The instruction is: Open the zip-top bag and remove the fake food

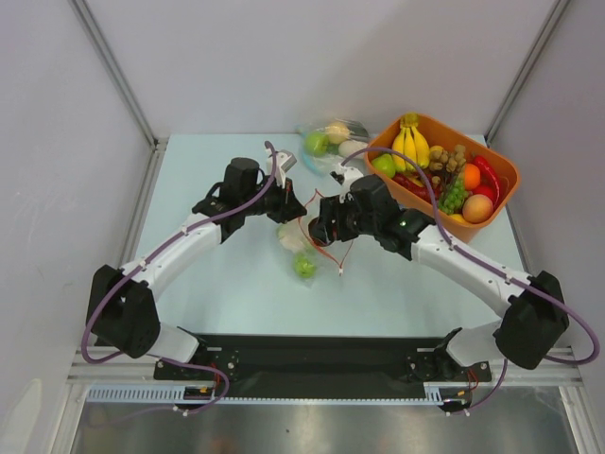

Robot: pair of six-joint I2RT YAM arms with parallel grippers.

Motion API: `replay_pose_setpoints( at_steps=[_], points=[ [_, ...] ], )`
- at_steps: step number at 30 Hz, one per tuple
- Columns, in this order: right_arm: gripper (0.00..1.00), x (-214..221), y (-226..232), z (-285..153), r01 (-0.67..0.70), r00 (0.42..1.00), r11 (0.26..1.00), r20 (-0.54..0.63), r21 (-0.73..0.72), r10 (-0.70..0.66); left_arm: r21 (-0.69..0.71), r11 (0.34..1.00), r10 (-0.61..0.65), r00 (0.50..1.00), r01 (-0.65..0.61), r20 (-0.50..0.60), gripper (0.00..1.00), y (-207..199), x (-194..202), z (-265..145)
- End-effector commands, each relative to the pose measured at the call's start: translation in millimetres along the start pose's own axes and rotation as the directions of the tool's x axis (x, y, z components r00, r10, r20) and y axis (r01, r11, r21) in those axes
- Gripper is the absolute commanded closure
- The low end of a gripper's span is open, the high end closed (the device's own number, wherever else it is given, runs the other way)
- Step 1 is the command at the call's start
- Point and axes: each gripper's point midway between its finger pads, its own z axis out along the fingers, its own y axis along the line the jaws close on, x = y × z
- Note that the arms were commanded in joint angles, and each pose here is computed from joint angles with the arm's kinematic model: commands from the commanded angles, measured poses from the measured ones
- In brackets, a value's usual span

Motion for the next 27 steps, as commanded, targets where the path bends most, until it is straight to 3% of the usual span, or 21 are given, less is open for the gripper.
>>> replay_pose_setpoints(
  at_steps=[1, 9, 16, 21, 27],
  points=[
    [0.76, -32, 19, -24, -0.023, 0.997, 0.996, 0.077, -0.084, 0.029, 0.001, 0.999, 0.039, 0.998, -0.039, 0.039, 1.00, -5, -20, -2],
    [0.76, -60, 20, -51, -0.056, 0.984, 0.983, 0.154, -0.177, 0.084, -0.005, 0.999, 0.045, 0.998, -0.045, 0.038, 1.00, -5, -21, -3],
    [0.76, -100, -9, -100, -0.064, 0.949, 0.986, 0.296, -0.154, 0.108, -0.013, 0.999, 0.047, 0.998, -0.047, 0.034, 1.00, -4, -20, -3],
    [0.77, -117, -47, -139, -0.074, 0.915, 0.997, 0.397, -0.020, 0.076, -0.014, 0.999, 0.049, 0.998, -0.049, 0.036, 1.00, -3, -21, -3],
    [0.76, -122, -125, -191, -0.159, 0.879, 0.968, 0.475, 0.196, 0.049, -0.016, 0.999, 0.044, 0.999, -0.044, 0.031, 1.00, -2, -19, -3]
  ],
)
